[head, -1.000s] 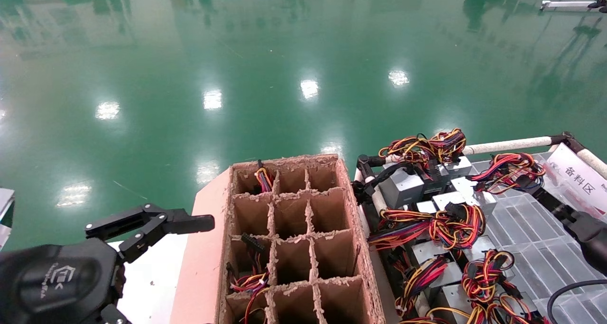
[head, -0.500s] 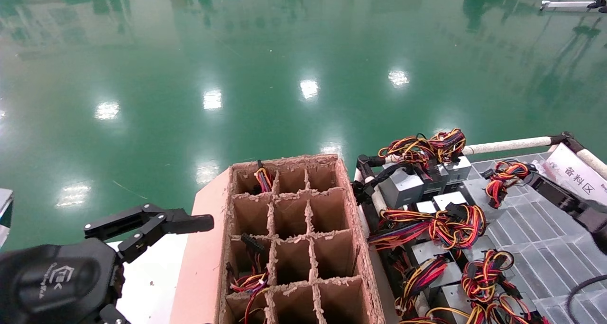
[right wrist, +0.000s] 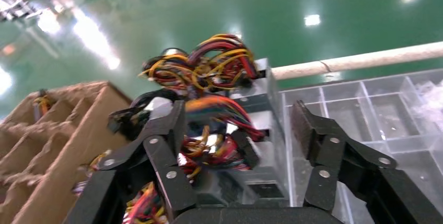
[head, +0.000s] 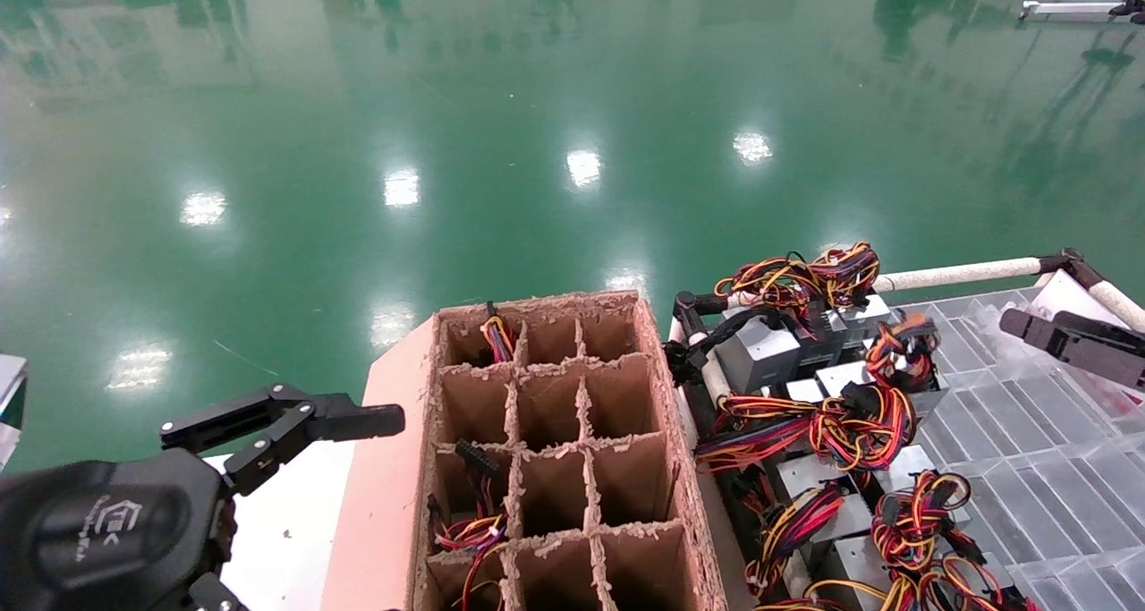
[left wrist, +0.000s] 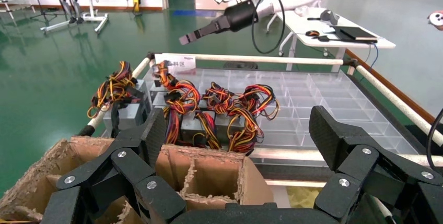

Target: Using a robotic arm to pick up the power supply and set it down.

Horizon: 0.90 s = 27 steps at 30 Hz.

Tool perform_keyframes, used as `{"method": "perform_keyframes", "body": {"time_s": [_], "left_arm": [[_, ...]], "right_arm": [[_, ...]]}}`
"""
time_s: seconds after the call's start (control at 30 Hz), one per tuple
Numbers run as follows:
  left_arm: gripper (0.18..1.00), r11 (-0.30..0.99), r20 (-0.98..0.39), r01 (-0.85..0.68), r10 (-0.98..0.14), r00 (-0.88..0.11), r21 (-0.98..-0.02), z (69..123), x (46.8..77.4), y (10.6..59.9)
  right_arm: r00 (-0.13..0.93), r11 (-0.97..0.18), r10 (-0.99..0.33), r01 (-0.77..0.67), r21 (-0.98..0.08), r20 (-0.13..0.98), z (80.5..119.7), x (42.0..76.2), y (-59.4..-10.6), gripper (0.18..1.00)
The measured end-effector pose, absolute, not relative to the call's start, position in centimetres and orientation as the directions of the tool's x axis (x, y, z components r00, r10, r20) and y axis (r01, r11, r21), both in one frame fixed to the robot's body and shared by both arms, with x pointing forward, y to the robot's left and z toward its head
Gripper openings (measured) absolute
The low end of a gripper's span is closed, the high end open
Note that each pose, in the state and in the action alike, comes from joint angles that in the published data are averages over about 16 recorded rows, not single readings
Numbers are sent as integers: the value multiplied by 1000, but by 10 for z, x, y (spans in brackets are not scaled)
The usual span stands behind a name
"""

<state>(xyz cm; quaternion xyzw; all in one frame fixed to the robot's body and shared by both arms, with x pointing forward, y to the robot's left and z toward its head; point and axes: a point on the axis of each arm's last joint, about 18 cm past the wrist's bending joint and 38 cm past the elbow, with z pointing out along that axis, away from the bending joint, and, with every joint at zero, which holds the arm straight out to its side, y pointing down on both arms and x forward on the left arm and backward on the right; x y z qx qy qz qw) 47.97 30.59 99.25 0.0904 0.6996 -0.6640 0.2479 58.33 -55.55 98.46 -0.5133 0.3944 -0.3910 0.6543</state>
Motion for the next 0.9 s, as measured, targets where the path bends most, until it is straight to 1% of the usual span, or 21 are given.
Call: {"method": "perform_keyframes", "body": {"time_s": [0.23, 0.43, 0.63, 0.9], "left_arm": [[1001, 102, -467, 456, -203, -861, -884, 993, 480, 306], [1001, 102, -467, 456, -203, -861, -884, 993, 480, 306], [1001, 102, -467, 456, -203, -861, -884, 993, 480, 306], [1001, 102, -467, 456, -203, -861, -884, 993, 480, 306]], "right_arm": [[456, 130, -888, 114, -985, -64, 1006, 573, -538, 795], [530, 105, -848, 131, -986, -20, 1015, 570, -513, 896], [609, 77, -793, 144, -987, 27, 1015, 569, -484, 959], [699, 42, -710, 171, -984, 91, 1015, 564, -448, 994]]}}
